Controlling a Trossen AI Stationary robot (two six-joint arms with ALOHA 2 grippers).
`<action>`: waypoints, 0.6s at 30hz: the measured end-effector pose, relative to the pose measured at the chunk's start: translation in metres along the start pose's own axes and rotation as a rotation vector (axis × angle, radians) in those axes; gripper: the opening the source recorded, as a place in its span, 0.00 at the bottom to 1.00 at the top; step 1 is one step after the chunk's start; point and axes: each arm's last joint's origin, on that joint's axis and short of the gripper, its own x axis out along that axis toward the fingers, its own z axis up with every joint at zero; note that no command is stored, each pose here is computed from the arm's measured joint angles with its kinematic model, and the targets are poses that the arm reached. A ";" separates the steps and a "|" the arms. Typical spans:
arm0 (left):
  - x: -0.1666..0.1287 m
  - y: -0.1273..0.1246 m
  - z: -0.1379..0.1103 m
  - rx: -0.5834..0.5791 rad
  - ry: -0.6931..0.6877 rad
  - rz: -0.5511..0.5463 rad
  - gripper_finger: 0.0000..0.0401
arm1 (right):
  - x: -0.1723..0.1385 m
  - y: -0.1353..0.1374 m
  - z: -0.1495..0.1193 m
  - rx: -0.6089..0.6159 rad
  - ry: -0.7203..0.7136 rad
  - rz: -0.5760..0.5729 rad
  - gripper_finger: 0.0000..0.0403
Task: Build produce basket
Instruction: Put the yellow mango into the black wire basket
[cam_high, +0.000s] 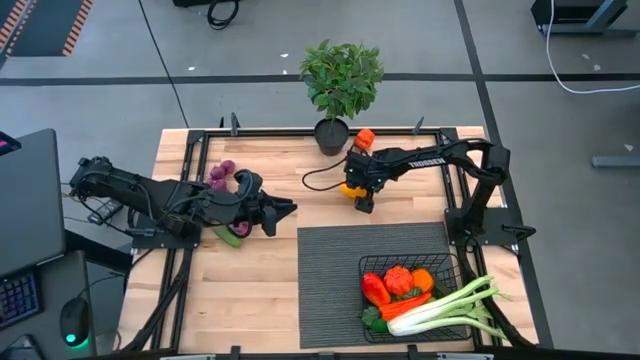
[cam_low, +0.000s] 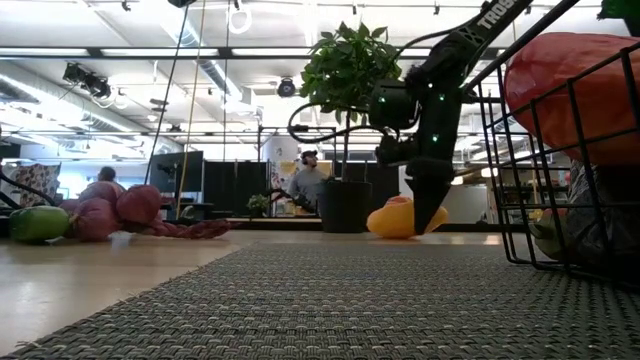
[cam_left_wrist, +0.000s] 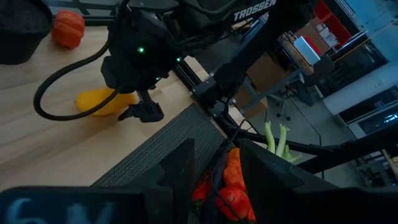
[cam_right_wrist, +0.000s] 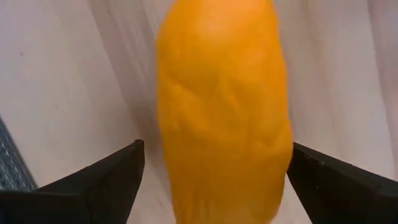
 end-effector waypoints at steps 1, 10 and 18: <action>0.000 0.000 0.000 0.001 0.001 0.001 0.33 | 0.001 0.001 0.000 0.012 -0.003 0.000 0.93; 0.000 0.002 -0.002 0.018 0.014 0.021 0.33 | 0.002 0.001 0.001 0.091 -0.022 0.001 0.68; 0.000 0.003 -0.003 0.059 0.050 0.010 0.33 | -0.003 0.003 -0.004 0.150 0.055 0.028 0.55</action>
